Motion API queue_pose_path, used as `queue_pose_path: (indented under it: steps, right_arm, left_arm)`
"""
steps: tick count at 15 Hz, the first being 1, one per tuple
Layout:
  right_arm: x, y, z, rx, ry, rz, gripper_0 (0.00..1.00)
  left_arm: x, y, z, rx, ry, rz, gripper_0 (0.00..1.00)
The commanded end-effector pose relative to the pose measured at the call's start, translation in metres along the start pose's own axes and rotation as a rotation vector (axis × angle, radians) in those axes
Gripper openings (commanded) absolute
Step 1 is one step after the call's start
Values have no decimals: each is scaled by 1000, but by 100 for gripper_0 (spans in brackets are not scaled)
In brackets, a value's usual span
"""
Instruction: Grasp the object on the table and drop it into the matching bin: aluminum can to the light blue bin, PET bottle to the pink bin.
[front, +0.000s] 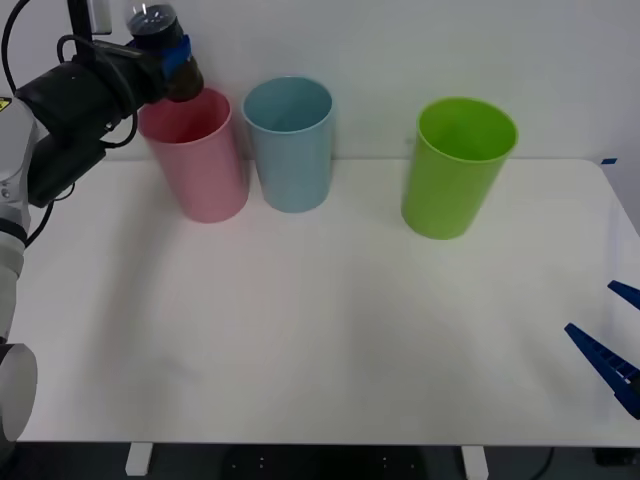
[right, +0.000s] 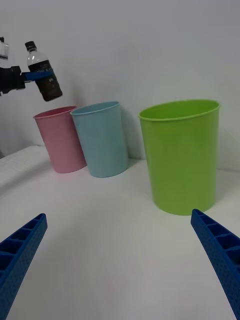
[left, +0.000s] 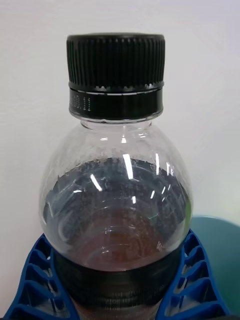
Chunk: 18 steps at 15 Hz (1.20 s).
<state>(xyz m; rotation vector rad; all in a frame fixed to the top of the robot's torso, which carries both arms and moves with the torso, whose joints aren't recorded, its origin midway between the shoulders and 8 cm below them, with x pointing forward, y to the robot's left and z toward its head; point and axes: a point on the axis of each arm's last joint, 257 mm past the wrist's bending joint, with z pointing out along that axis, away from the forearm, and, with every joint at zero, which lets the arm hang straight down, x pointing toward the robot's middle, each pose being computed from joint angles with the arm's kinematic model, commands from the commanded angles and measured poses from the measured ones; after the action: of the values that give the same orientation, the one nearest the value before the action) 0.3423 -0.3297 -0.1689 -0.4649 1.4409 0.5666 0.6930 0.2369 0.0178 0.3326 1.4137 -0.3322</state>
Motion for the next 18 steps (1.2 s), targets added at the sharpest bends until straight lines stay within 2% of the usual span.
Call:
queue_pose_path:
  steps: [1,3,4,5,6,15,18]
  right_arm:
    - [0,0,0,0,0,0,100]
    - [0,0,0,0,0,0,100]
    - [0,0,0,0,0,0,100]
    - [0,0,0,0,0,0,100]
    - [0,0,0,0,0,0,100]
    - [0,0,0,0,0,0,100]
    - [0,0,0,0,0,0,100]
  left_arm:
    - [0,-1,3,-14,-8,4,1]
    - [1,-3,4,-15,-10,4,3]
    - [1,-3,4,-15,-11,5,13]
    - [0,-3,4,-13,-15,-2,45]
    - [-2,-2,4,-14,-18,-2,100]
    - [-3,1,1,-13,-23,-13,100]
    - [1,3,-8,6,-40,-76,100]
